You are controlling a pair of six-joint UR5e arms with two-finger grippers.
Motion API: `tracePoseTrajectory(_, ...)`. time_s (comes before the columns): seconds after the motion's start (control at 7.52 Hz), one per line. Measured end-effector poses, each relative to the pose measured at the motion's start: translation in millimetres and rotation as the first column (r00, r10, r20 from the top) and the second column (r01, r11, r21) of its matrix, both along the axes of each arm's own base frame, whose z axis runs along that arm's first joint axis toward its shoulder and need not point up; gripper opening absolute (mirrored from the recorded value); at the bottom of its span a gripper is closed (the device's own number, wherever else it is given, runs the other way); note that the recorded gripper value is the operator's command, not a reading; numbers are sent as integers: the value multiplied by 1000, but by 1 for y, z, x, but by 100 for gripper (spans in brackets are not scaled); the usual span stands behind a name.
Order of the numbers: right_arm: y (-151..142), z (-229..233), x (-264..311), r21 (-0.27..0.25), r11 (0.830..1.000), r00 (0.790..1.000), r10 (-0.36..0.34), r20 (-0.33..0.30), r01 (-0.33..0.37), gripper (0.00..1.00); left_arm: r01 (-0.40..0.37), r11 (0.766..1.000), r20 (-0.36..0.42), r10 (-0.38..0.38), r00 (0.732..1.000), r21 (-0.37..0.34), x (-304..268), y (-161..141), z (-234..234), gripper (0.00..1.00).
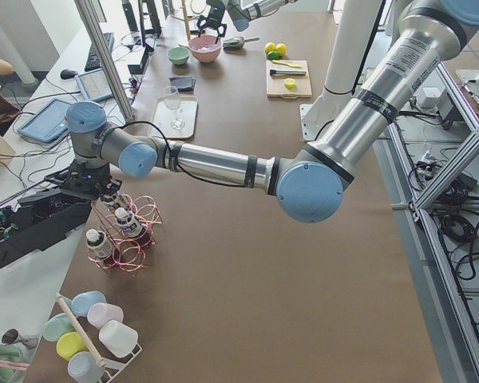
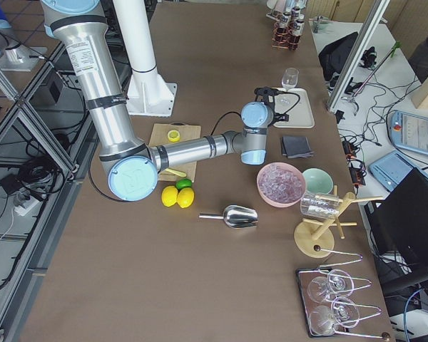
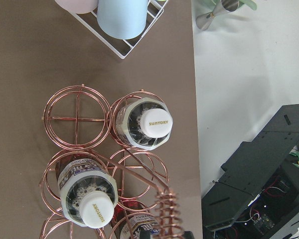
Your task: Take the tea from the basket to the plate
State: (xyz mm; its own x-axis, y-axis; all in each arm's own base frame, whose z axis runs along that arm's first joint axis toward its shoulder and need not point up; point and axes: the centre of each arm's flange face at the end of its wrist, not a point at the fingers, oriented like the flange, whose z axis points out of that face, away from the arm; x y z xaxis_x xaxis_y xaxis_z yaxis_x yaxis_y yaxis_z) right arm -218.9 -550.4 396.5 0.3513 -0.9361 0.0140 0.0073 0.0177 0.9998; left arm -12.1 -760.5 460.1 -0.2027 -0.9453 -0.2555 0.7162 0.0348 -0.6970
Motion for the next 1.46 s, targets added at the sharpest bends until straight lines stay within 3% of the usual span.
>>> tracePoseTrajectory(0.27,3,-26,-9,21,1000,999,-20,34,19,99,29,1000,-14,-29,999,12,-16,4,-23,0)
tracePoseTrajectory(0.53,10,-54,-28,50,997,996,-55,66,52,100,33,999,-43,-32,999,15,-28,30,-82,0)
tracePoseTrajectory(0.93,34,-90,-50,81,992,987,-106,120,96,100,70,998,-105,-69,992,-2,-12,132,-163,0)
tracePoseTrajectory(1.2,49,-102,-63,68,992,975,-116,189,105,99,81,992,-162,-96,982,-94,39,188,-217,0)
tracePoseTrajectory(1.46,64,-96,-70,42,995,948,-103,302,95,99,95,977,-188,-132,973,-192,86,230,-273,0)
